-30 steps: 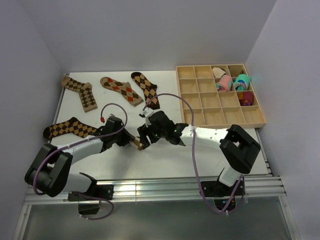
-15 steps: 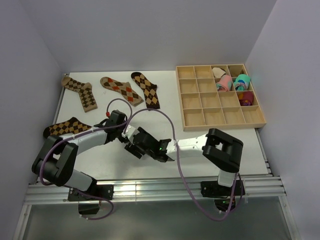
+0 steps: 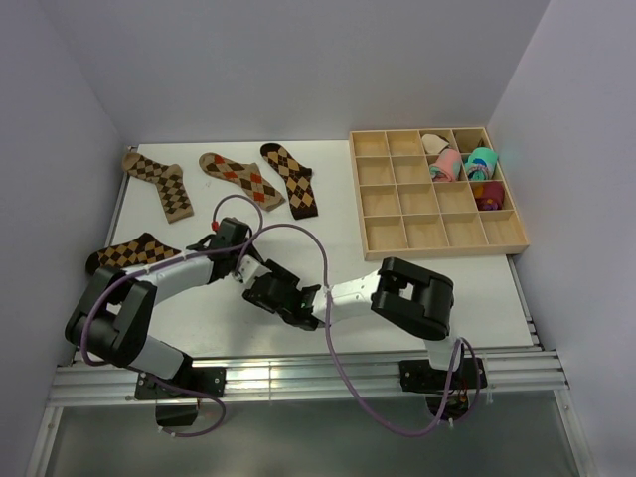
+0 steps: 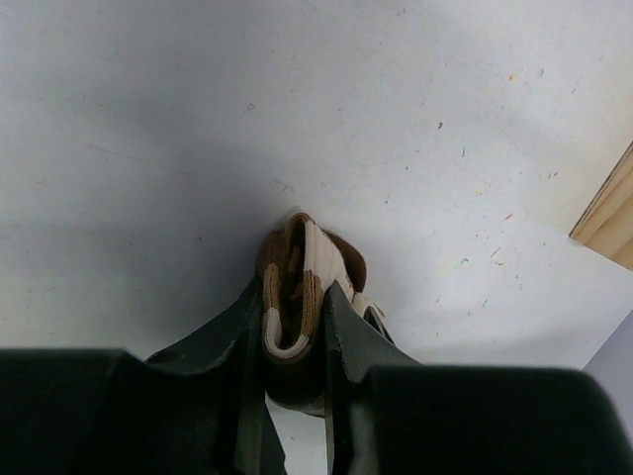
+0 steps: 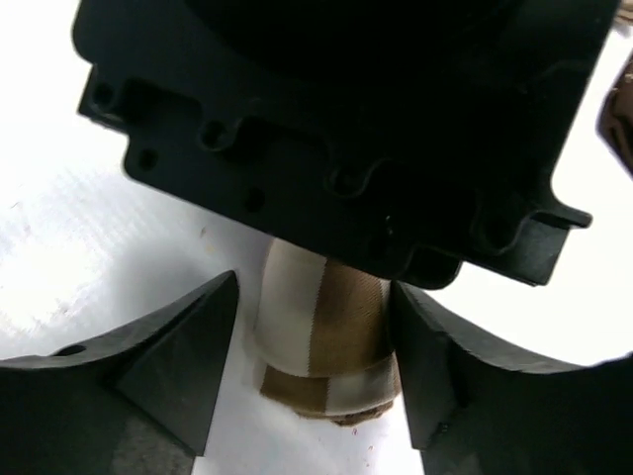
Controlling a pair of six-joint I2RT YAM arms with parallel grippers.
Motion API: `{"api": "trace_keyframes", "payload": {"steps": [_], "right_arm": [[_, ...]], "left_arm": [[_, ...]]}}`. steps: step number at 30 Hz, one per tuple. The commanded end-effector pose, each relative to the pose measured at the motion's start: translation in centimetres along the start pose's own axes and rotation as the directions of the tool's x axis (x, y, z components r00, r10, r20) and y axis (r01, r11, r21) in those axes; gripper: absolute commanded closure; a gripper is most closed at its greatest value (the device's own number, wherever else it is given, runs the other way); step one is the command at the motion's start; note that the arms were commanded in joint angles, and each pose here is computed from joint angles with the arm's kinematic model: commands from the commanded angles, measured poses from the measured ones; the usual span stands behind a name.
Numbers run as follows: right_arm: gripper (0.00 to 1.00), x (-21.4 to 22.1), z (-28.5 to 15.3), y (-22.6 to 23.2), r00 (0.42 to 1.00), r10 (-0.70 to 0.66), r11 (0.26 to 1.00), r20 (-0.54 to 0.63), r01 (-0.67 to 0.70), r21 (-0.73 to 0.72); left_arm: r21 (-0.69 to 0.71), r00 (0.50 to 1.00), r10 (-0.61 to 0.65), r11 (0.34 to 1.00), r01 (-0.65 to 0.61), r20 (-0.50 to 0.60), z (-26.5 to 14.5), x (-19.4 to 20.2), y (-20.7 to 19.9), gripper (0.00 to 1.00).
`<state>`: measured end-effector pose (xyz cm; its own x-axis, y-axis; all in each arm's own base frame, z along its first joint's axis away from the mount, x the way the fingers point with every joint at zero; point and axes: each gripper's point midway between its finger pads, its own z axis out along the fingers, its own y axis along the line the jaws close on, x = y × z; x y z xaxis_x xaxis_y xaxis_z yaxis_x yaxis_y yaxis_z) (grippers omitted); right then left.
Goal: Roll the socks
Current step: Pick up the sock at the center of the board.
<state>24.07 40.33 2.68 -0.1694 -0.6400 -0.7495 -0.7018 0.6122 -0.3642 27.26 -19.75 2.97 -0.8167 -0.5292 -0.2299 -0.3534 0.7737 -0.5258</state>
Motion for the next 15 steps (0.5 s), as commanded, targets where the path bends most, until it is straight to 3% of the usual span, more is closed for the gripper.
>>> {"api": "trace_keyframes", "payload": {"steps": [1,5,6,9,11,15], "right_arm": [[0.32,3.2,1.2,1.1,0.996,-0.027,1.000,-0.085,0.026,-0.006],[0.55,5.6,1.3,1.0,0.988,-0.043,0.999,-0.151,0.043,-0.003],[0.67,6.1,1.2,0.9,0.985,-0.046,0.999,-0.164,0.045,-0.005],[0.91,6.6,0.8,0.9,0.982,-0.040,0.999,-0.185,0.035,-0.031],[0.99,6.9,0.4,0.8,0.980,-0.028,0.999,-0.196,0.018,-0.050],[1.00,7.9,-0.5,0.8,0.973,-0.011,0.997,-0.233,-0.007,-0.078]], "left_arm": [[-0.077,0.995,0.043,0.996,-0.050,-0.090,0.2,2.0,2.2,0.92],[-0.072,0.990,0.070,0.994,-0.079,-0.121,0.1,2.2,2.0,0.91],[-0.065,0.990,0.072,0.995,-0.080,-0.125,0.0,2.1,1.8,0.91],[-0.049,0.986,0.082,0.995,-0.090,-0.144,-0.2,2.0,1.6,0.90],[-0.045,0.987,0.081,0.995,-0.088,-0.140,-0.5,1.4,1.6,0.86],[-0.013,0.993,0.084,0.996,-0.085,-0.081,-2.2,-1.4,0.1,0.75]]}}
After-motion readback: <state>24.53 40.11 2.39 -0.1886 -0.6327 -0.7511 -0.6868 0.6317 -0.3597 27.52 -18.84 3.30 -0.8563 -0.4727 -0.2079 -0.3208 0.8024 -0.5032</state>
